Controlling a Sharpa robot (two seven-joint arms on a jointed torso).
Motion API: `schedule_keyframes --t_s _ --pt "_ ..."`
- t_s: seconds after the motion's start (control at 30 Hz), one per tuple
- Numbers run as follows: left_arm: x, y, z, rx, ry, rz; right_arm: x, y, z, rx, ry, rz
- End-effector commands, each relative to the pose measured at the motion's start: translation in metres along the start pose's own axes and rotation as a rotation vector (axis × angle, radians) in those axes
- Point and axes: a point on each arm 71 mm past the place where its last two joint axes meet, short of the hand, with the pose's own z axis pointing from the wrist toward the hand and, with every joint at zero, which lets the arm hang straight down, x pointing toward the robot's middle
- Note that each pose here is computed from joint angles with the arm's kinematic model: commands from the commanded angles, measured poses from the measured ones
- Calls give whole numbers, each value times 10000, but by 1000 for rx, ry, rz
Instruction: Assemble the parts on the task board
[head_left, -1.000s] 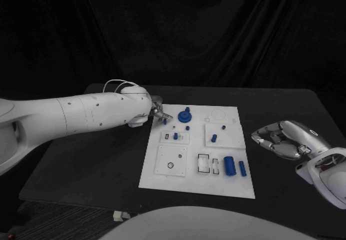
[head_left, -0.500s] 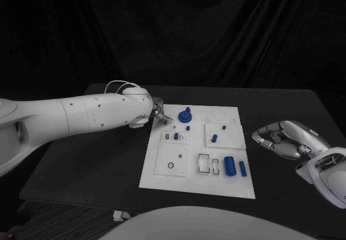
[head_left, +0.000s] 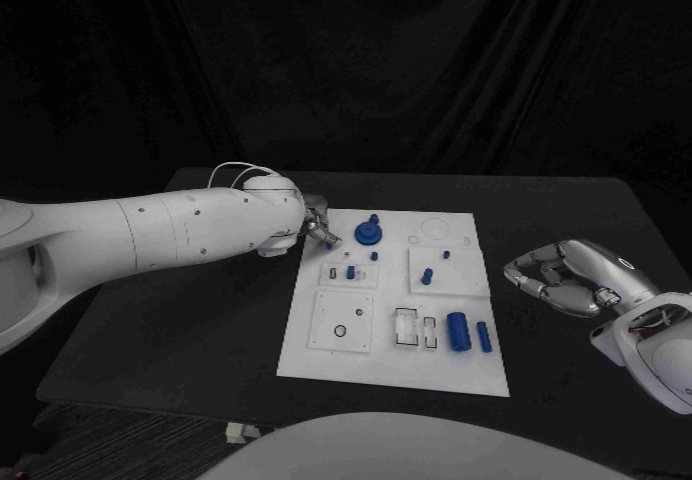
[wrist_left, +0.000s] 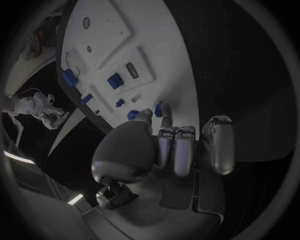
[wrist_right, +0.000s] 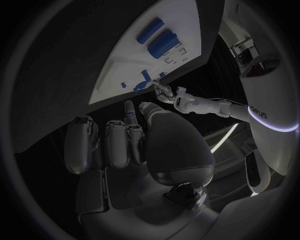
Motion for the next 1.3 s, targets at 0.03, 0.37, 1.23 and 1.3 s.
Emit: schedule_keyframes --t_s 0.03,0.37,1.23,1.3 --pt "-4 -38 1 37 -15 -7 -1 -2 8 3 7 0" --pt "-2 -15 -3 43 -10 -43 1 -20 15 9 9 -3" --pt "15 9 -7 56 -7 -60 2 -65 40 19 0 -10" --pt "14 3 -11 66 -13 -64 4 -70 42 21 0 -8"
